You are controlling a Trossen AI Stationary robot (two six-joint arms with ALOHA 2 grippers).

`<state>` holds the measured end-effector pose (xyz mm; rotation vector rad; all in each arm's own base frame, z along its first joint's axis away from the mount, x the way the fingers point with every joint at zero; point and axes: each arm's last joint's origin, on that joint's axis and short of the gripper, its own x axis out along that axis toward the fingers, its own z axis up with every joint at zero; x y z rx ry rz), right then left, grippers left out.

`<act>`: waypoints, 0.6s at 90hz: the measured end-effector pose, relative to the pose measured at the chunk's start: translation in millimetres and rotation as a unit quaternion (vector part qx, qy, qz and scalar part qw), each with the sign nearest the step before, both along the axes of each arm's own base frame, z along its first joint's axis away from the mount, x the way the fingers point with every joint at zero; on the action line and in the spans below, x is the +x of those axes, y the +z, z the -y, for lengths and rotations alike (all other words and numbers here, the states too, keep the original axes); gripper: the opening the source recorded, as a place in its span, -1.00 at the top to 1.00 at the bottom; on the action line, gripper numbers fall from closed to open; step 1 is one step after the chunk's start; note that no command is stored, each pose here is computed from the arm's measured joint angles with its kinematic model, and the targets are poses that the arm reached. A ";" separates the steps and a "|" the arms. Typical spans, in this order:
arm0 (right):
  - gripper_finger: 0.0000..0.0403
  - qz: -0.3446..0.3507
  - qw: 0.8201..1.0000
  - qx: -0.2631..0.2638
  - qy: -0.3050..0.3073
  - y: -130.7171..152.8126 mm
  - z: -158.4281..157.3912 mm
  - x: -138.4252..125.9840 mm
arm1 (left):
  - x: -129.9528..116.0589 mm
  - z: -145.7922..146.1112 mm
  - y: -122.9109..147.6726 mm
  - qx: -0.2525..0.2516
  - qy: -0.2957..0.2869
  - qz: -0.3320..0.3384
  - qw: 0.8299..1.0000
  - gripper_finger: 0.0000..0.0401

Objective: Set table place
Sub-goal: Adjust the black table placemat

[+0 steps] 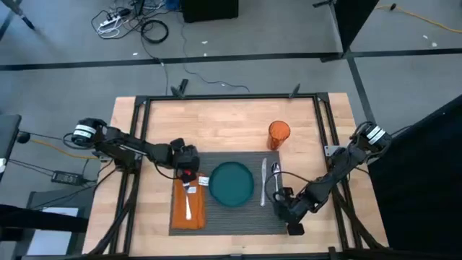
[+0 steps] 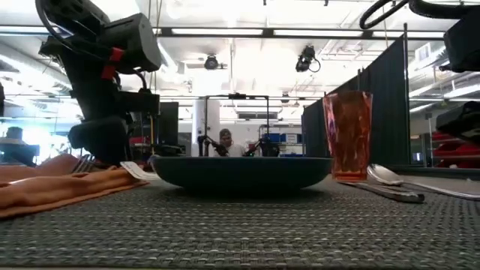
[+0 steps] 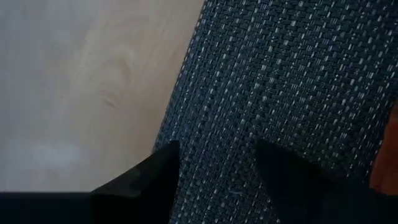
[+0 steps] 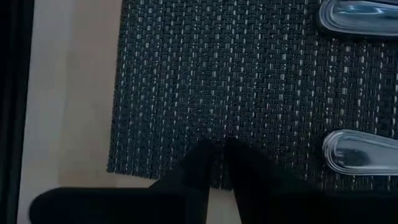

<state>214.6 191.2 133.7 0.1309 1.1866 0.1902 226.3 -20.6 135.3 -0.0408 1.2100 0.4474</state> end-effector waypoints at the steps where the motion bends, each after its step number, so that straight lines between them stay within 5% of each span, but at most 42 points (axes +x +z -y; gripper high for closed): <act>1: 0.83 0.000 1.000 0.000 0.000 0.0 0.0 0.0 | -0.1 0.3 0.0 0.000 -0.001 0.000 1.000 -0.01; 28: 0.83 0.007 1.000 0.010 0.001 3.2 -0.7 0.4 | 4.7 1.1 6.2 0.012 -0.016 -0.006 1.000 -0.01; 54: 0.83 0.044 0.998 0.050 -0.009 44.6 11.4 -8.9 | 37.3 5.5 56.4 0.032 -0.066 0.034 0.997 -0.01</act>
